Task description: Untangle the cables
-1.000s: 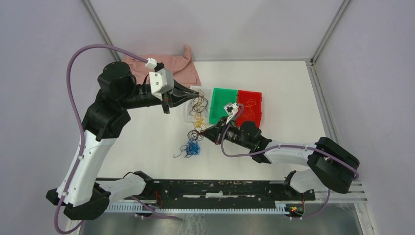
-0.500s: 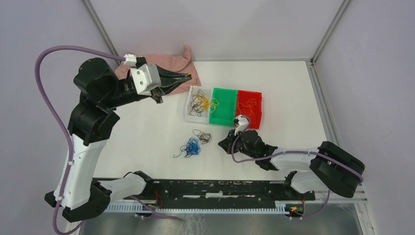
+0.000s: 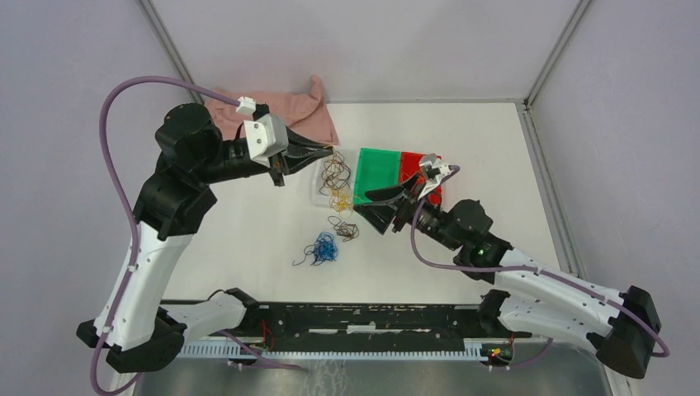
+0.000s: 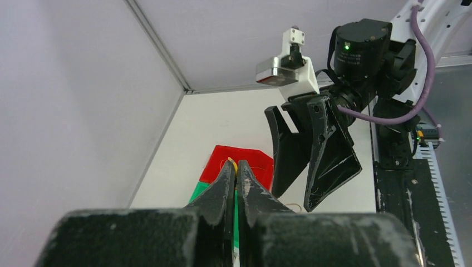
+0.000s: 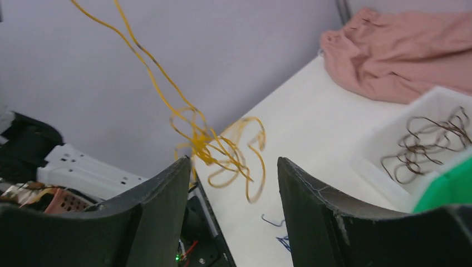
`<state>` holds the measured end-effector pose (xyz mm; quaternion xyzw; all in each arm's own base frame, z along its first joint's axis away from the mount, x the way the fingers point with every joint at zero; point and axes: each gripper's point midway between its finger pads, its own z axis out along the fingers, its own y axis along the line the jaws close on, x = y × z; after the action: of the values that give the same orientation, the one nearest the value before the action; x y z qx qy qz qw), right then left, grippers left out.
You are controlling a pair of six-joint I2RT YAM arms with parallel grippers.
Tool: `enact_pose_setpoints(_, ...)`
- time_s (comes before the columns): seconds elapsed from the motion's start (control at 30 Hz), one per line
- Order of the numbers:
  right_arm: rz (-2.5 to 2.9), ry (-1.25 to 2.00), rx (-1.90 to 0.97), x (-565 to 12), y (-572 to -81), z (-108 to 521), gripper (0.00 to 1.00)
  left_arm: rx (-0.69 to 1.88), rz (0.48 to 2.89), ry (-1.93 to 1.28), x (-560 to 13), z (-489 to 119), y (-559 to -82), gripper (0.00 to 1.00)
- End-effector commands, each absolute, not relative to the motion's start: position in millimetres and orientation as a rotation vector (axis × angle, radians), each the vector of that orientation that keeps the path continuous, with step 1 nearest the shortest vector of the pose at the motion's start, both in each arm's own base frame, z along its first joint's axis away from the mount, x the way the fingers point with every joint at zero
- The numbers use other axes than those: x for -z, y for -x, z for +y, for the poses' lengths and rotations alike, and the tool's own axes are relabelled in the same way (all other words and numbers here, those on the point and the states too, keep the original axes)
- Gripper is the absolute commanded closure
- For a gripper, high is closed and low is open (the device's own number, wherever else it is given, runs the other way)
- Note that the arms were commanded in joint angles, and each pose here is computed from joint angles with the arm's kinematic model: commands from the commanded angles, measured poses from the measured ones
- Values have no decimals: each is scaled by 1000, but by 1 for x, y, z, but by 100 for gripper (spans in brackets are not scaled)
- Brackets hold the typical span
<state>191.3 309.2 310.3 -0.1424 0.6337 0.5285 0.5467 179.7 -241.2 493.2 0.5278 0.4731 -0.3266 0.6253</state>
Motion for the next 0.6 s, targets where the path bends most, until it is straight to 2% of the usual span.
enact_pose_setpoints(0.0,1421,488,-1381,-340,-168,327,37,820,1057,-1218,-500,-241,-162,97)
enact_pose_setpoints(0.17,1431,453,-1354,-337,-175,325,50,835,1051,-1221,-502,-241,-158,97)
enact_pose_setpoints(0.3,1469,483,-1329,-332,-178,331,48,840,1046,-1219,-505,-241,-157,97)
enact_pose_setpoints(0.47,1475,468,-1275,-336,-189,333,63,852,1046,-1219,-506,-241,-155,97)
enact_pose_setpoints(0.57,1468,422,-1247,-337,-197,329,65,855,1048,-1216,-506,-240,-154,97)
